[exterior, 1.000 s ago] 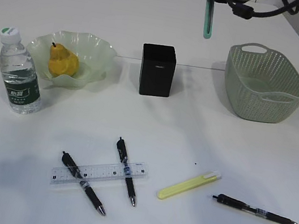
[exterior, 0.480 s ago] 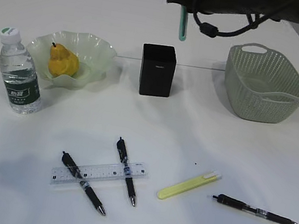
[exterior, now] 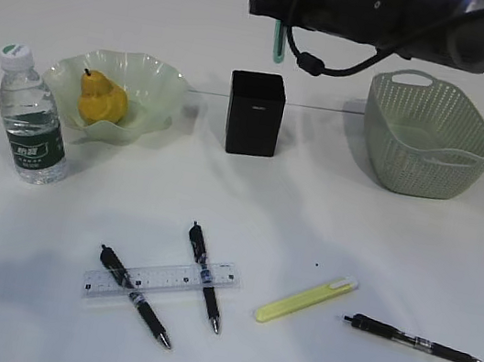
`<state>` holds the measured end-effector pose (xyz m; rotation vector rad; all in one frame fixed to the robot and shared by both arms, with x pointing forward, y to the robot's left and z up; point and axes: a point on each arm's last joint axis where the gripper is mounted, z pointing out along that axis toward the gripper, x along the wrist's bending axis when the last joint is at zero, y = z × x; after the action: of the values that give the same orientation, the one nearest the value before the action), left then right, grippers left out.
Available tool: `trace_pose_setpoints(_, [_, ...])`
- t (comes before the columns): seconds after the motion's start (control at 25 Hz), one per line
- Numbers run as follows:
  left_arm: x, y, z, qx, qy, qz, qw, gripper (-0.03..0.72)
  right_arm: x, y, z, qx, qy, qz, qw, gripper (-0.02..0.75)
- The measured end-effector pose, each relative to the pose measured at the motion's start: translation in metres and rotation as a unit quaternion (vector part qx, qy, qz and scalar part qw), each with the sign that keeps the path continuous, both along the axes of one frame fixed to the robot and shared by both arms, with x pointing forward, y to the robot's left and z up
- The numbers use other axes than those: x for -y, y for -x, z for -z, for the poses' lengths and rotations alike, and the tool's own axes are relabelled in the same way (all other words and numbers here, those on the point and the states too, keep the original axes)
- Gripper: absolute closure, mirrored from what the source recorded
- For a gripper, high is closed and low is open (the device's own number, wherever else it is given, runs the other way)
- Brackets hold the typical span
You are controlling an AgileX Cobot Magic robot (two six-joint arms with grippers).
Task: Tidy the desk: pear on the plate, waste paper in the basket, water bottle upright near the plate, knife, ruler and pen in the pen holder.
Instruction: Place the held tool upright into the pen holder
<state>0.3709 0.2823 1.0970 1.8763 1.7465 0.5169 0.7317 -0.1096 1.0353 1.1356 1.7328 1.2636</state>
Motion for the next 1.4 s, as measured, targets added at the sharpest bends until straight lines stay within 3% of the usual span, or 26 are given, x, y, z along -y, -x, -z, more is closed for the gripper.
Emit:
trace_pose_setpoints(0.44, [0.0, 0.0, 0.0, -0.001, 0.0, 0.0, 1.0, 0.222, -0.003, -0.009, 0.018, -0.006, 0.003, 0.002, 1.0, 0.576])
trace_pose_setpoints(0.76, [0.0, 0.0, 0.0, -0.001, 0.0, 0.0, 1.0, 0.222, -0.005, -0.015, 0.052, -0.033, 0.014, 0.003, 0.999, 0.576])
trace_pose_setpoints(1.4, [0.0, 0.0, 0.0, -0.002, 0.0, 0.0, 1.0, 0.222, -0.006, -0.02, 0.072, -0.036, 0.017, 0.009, 0.999, 0.576])
